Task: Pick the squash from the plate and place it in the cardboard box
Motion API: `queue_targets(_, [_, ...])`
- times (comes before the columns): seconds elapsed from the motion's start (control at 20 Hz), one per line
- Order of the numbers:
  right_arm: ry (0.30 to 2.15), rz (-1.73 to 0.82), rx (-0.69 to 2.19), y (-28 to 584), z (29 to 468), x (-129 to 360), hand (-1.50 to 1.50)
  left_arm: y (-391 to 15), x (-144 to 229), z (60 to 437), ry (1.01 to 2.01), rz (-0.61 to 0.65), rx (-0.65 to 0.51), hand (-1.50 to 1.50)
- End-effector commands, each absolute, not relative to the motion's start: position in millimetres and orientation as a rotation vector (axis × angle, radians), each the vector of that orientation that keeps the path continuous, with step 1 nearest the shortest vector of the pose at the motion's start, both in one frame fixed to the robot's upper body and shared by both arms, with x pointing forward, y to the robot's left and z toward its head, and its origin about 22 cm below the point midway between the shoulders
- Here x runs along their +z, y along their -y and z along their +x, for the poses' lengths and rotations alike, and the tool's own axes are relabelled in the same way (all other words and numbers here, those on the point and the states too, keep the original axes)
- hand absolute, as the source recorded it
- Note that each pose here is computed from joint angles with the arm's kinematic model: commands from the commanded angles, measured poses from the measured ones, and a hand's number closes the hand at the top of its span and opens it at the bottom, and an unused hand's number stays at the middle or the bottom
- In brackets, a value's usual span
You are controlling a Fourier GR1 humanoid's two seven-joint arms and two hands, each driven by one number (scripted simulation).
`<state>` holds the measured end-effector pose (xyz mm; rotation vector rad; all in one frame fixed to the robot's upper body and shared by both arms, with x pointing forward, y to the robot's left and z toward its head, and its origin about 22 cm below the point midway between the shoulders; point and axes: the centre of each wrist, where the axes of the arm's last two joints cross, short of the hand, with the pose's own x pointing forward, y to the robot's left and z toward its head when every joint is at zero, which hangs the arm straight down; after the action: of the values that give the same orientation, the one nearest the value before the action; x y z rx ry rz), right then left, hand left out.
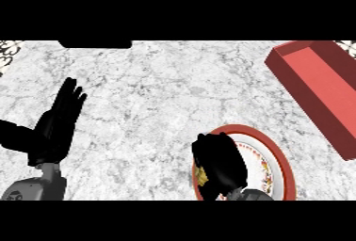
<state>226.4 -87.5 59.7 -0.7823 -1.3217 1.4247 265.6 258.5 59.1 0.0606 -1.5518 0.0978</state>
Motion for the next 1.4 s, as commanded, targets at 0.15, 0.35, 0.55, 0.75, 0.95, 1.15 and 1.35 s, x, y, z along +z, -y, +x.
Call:
queue_targets(0.15, [1.574,-0.717,1.454,73,215,96,1.50,-263,52,274,1.545,0.073,0.111,0.00])
queue_targets(0.35, [1.657,-0.756,1.478,88,200,149,1.50,-266,63,269,1.544,0.079,0.114,0.00])
queue_targets(0.55, [1.732,-0.765,1.125,96,201,161,1.50,-259,58,269,1.546,0.070,0.112,0.00])
queue_targets(0.75, [1.739,-0.900,0.934,110,204,200,1.50,-255,61,263,1.542,0.063,0.112,0.00])
queue_targets(0.95, [1.732,-1.013,0.765,128,225,218,1.50,-252,60,266,1.552,0.060,0.115,0.00])
queue_targets(1.15, [1.690,-1.048,0.640,158,243,241,1.50,-257,49,253,1.542,0.065,0.105,0.00])
queue_targets(1.35, [1.631,-1.041,0.643,194,271,247,1.50,-258,54,263,1.542,0.056,0.084,0.00])
